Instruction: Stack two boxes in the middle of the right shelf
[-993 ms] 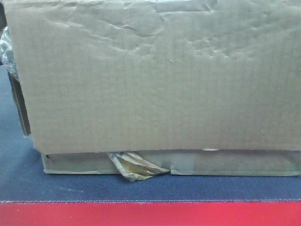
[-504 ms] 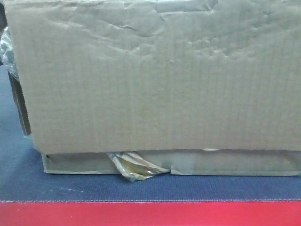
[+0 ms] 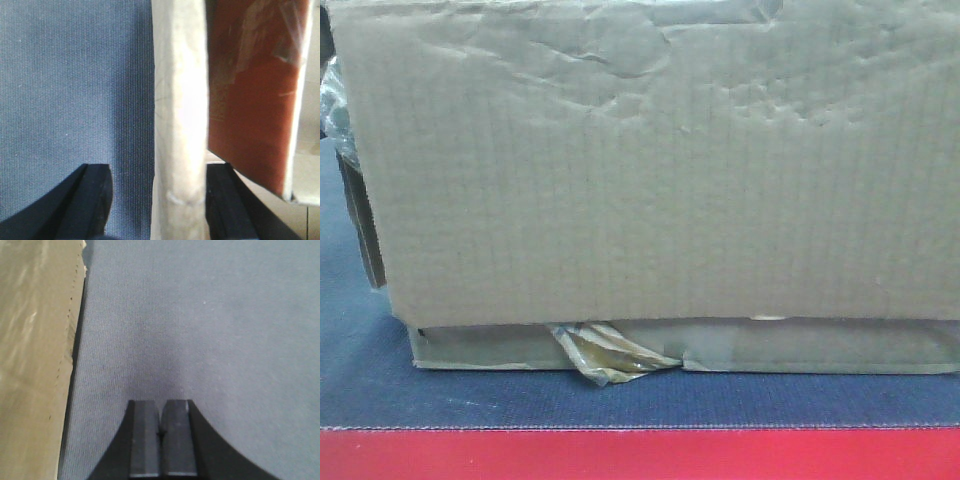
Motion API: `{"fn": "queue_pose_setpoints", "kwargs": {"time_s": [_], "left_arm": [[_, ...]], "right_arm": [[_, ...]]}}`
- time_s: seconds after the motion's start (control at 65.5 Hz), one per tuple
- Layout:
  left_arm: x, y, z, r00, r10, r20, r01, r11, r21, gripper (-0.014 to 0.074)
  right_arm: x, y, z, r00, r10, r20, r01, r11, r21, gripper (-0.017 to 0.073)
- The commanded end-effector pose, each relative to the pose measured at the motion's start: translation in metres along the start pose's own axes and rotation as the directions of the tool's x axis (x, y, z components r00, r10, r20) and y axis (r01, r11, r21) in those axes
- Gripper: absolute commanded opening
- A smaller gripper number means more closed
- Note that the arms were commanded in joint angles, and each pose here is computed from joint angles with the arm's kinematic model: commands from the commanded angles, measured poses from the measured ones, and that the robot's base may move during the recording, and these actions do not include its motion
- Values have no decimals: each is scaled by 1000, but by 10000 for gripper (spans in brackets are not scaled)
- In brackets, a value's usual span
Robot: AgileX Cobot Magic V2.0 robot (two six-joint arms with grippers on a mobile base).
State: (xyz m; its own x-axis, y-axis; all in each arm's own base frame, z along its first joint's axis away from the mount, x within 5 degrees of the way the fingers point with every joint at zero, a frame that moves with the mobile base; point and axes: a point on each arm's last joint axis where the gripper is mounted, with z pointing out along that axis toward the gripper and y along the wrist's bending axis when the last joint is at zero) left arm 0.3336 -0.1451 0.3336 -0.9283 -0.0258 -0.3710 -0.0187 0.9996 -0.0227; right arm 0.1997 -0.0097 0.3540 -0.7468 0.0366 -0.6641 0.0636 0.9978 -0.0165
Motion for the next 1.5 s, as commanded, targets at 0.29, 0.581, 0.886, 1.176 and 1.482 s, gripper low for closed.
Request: {"fn": "queue_pose_setpoints", "kwargs": {"time_s": [0.29,0.581,0.886,1.176,1.482], "left_arm": [[0,1,-3,1000,0,8,0,1000,2,309],[0,1,-3,1000,0,8,0,1000,2,309],[0,1,-3,1000,0,8,0,1000,2,309],[0,1,-3,1000,-3,4,3,1000,9,309],[1,0,-3,1000,-5,2,5,1000,14,309]], "right_arm": [[-31,4,3,999,37,3,-37,999,-40,-162],[-71,11,-20,985,152,-80,-149,988,36,-160],[-91,65,-24,998,26,-66,-32,995,-90,-160],[-95,80,17,986,0,-169,-15,996,-89,59],[-80,91,52,954,-24,-298,-15,992,-129,286]]}}
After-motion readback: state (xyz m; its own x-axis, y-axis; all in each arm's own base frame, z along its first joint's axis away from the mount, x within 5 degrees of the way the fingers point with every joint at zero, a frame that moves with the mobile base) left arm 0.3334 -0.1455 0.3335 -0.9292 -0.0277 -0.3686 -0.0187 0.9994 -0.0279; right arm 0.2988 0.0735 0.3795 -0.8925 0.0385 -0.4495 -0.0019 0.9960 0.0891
